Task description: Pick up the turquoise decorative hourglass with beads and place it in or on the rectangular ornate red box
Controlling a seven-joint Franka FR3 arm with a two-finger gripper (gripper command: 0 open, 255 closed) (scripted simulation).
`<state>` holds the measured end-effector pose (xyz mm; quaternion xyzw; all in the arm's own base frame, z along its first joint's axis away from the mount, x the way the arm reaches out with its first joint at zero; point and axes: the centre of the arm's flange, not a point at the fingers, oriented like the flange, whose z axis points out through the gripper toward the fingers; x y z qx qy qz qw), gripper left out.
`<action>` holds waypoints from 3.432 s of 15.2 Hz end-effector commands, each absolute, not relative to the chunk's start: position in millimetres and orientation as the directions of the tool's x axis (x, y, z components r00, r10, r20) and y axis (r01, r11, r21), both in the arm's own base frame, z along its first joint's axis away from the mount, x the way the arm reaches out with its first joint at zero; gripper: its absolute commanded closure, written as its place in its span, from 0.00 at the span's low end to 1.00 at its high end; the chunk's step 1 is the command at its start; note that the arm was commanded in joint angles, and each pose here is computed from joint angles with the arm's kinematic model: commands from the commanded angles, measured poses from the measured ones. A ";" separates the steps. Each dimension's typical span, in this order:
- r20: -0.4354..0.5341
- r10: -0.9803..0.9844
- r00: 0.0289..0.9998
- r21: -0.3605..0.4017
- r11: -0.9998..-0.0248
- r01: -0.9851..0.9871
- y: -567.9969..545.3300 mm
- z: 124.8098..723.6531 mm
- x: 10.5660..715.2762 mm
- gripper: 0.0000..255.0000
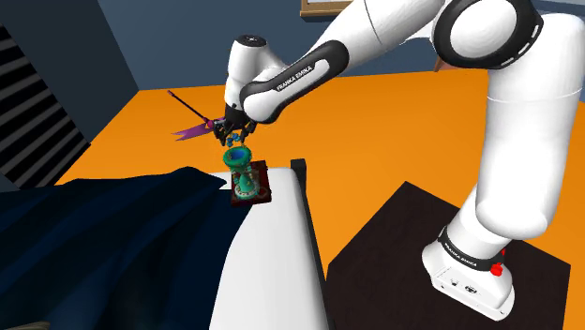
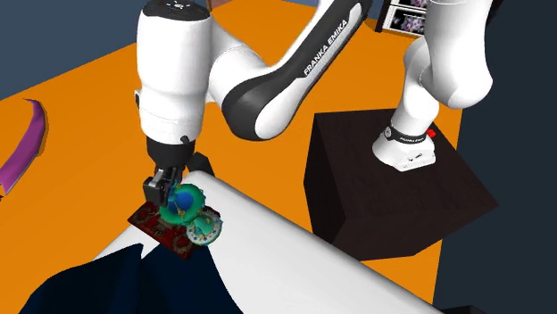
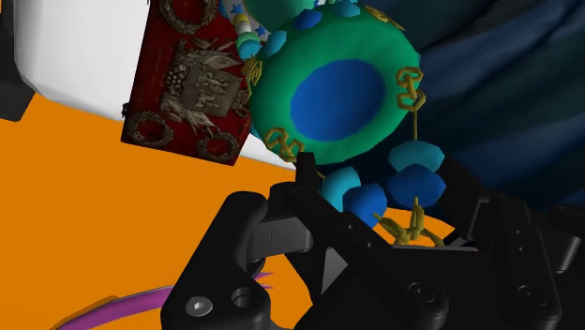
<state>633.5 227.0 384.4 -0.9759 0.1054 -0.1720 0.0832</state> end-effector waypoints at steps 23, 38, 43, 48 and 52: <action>0.319 -0.233 0.919 -0.199 -0.964 -0.176 110.5 401.9 778.0 1.00; 0.319 -0.233 0.919 -0.199 -0.964 -0.176 110.5 322.7 778.0 1.00; 0.319 -0.233 0.919 -0.199 -0.964 -0.176 110.5 296.3 777.9 1.00; 0.319 -0.233 0.919 -0.199 -0.964 -0.176 110.5 281.0 778.0 1.00; 0.319 -0.233 0.919 -0.199 -0.964 -0.176 110.5 281.0 778.0 1.00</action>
